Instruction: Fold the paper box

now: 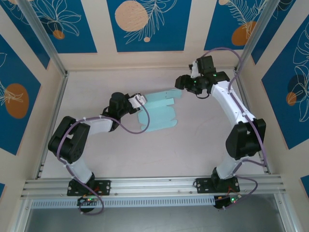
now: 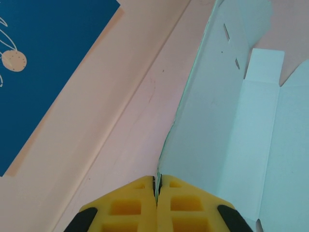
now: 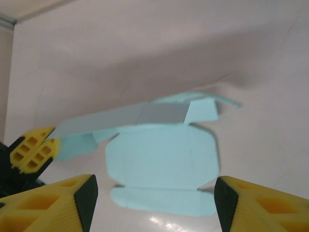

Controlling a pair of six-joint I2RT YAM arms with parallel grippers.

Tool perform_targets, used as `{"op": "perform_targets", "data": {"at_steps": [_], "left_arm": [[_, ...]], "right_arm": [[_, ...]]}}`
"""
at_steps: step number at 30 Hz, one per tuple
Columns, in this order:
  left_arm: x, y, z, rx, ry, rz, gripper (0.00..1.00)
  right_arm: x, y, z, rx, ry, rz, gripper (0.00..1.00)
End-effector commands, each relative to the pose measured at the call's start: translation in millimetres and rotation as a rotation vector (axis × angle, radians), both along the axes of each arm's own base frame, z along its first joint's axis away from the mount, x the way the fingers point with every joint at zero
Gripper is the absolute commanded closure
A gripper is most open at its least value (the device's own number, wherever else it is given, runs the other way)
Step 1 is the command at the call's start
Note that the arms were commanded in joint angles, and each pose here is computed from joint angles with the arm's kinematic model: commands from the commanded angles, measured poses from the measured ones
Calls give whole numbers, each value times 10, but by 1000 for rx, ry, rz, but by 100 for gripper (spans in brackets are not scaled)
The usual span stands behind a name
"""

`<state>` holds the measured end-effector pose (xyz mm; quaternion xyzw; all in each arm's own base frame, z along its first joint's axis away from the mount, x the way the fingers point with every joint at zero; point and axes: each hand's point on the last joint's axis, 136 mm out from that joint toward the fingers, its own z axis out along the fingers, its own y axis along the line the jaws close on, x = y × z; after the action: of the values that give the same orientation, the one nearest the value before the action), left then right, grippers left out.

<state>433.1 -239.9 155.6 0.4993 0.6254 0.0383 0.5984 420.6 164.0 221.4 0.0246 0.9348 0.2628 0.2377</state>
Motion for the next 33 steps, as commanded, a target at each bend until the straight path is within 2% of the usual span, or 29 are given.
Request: {"op": "perform_targets", "data": {"at_steps": [1,14,22,33], "left_arm": [[2,5,204,-11,-67,7,100],[10,-2,91,16,-53,0,100],[28,-2,60,18,-49,5,100],[21,-26,-1,14,-34,-5,100]], "right_arm": [[-33,269,9,102,75,74,31],[376,541,-179,-55,105,138,21],[284,677,-367,37,203,151,18],[185,774,-560,113,272,153,20]]}}
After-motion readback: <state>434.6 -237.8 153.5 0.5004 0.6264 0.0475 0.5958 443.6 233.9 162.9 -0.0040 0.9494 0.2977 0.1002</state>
